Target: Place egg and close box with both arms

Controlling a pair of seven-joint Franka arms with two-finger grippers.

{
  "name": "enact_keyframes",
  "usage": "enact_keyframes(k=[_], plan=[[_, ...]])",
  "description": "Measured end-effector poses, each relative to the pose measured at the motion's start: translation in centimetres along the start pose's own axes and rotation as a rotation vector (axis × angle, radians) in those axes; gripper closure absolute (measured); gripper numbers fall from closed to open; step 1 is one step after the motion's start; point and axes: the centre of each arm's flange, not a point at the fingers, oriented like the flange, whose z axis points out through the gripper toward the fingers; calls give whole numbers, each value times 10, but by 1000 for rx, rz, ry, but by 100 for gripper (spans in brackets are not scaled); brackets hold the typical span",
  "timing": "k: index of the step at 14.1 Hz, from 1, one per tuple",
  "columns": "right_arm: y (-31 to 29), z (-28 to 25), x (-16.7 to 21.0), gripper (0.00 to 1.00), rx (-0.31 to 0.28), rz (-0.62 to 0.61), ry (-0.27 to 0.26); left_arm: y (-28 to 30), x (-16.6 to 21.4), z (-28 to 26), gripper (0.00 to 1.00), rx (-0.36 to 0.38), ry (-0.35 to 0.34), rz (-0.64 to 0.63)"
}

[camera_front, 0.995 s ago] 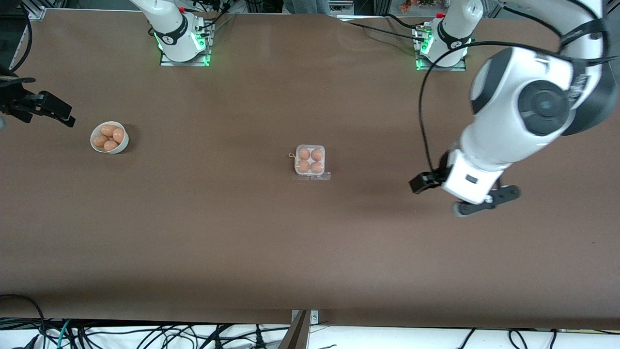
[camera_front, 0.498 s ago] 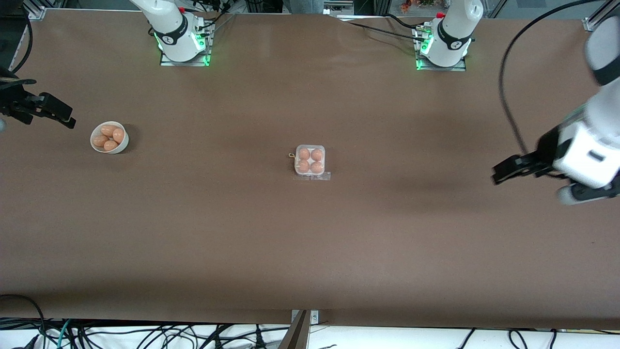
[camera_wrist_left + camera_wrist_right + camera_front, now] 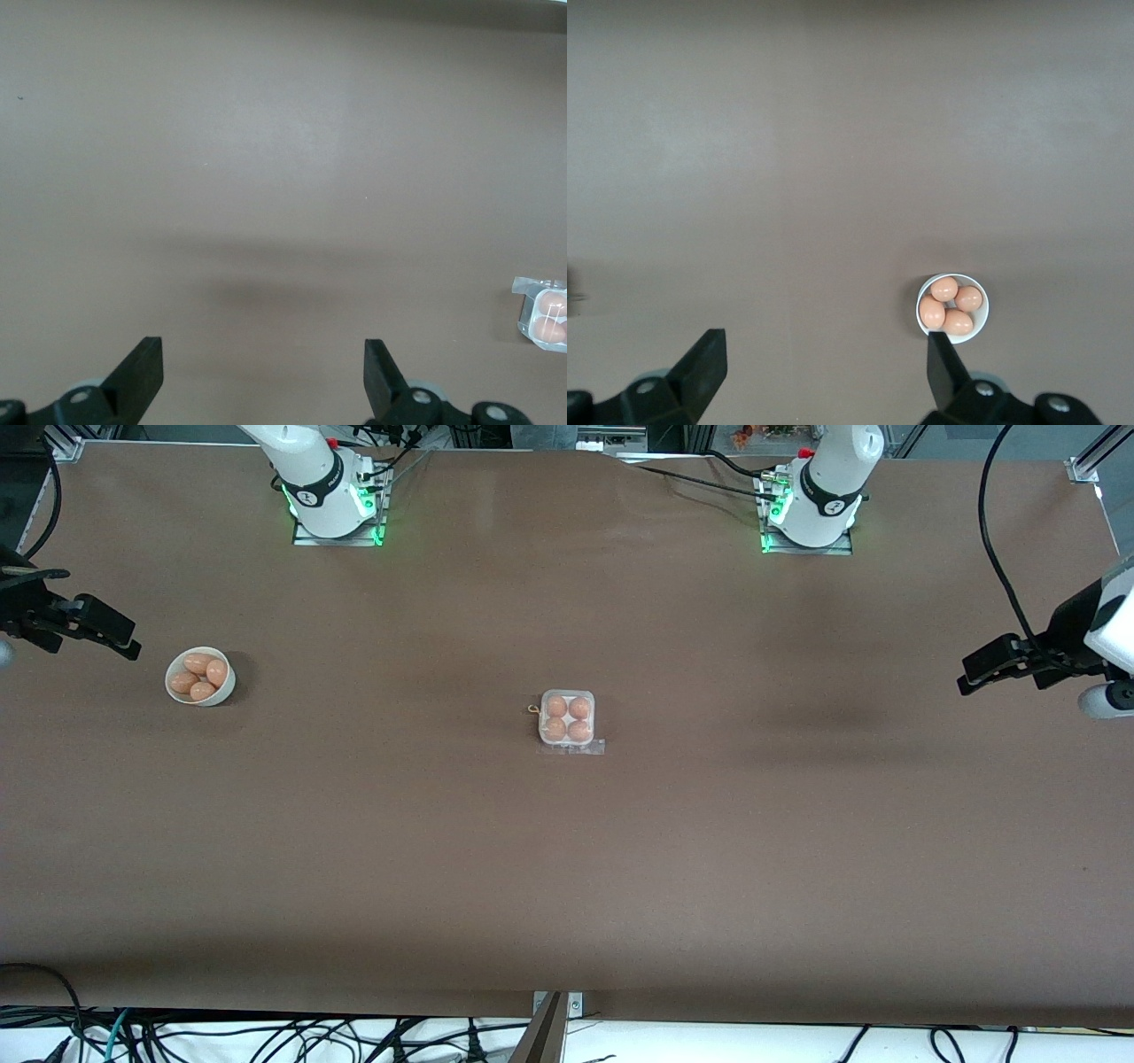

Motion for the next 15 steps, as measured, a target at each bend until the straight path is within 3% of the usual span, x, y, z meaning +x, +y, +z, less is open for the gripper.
enact_keyframes(k=[15], plan=[[0,0,0,0,0,0,-1,3,0,5,0,0,26,4]])
